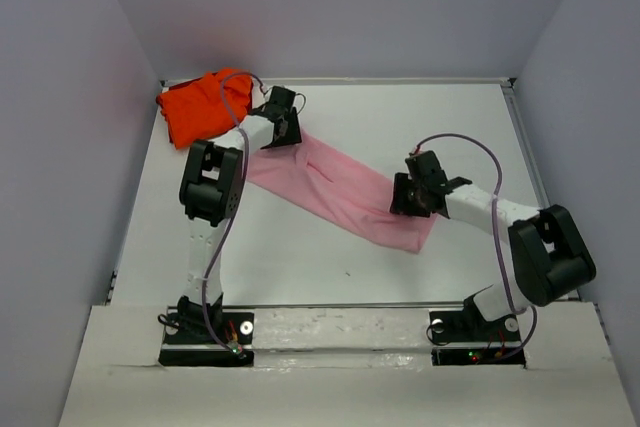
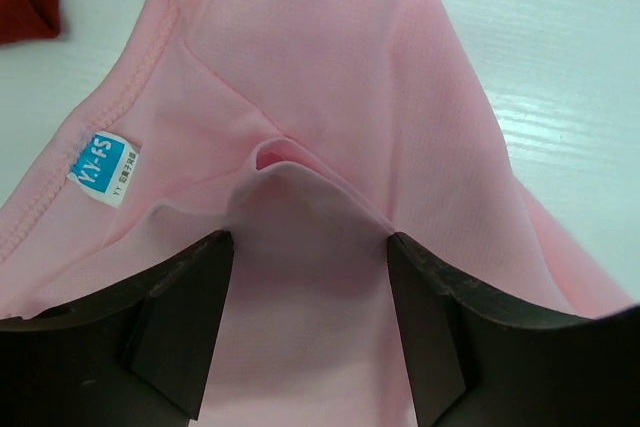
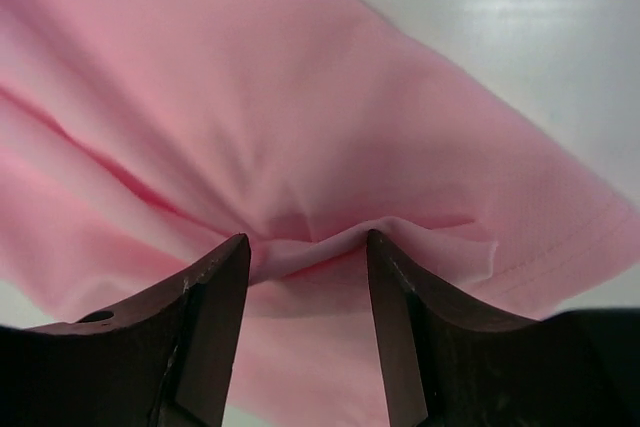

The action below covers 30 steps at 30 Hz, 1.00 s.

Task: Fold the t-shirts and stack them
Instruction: Rotate the rectangle-folded T-shirt at the center of the board.

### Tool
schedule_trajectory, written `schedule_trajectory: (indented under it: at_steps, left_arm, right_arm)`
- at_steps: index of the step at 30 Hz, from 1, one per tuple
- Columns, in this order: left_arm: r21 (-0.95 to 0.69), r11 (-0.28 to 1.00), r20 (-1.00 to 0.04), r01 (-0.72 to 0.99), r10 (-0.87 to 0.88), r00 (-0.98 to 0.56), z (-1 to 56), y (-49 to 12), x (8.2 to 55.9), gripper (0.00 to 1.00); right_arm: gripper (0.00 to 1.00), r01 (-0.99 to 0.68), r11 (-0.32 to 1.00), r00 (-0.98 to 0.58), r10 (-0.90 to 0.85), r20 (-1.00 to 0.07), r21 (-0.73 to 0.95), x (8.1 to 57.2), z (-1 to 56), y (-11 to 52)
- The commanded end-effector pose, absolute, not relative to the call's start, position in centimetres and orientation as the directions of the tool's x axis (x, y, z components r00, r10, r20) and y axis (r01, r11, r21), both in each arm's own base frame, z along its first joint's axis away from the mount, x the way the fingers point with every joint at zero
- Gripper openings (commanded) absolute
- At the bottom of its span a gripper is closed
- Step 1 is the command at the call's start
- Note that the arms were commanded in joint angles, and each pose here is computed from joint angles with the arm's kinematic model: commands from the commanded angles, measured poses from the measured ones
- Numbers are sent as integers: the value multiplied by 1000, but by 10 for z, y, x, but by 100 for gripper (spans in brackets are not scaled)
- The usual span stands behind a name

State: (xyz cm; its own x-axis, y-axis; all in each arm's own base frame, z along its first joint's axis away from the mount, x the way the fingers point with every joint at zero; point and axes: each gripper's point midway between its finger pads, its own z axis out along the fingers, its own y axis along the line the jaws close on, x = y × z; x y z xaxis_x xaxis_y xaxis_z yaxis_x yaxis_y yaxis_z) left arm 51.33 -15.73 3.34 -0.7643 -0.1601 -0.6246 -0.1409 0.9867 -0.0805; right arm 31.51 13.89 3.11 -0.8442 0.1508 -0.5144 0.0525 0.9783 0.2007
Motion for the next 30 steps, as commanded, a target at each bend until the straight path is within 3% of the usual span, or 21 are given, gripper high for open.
schedule_trajectory:
  at_steps: [1,5,13,23,30]
  left_arm:
    - [-81,991,-633,-105,-133,-763,46,-164,526,75]
    - [-87,993,-624,-82,-118,-773,40,-176,537,75]
    - [-102,995,-654,-16,-79,-752,49,-213,562,75]
    - [-145,989,-667,42,-66,-742,38,-247,579,75]
    - [-184,978,-699,103,-56,-713,44,-279,582,76]
  right_arm:
    - [57,35,953,-841,191,-506,302,287,50,152]
    - [57,-25,925,-858,175,-482,379,262,62,168]
    - [60,-74,932,-879,107,-464,355,233,52,177]
    - [61,-135,935,-858,55,-510,328,238,70,194]
    - [62,-168,938,-885,-7,-466,304,234,46,208]
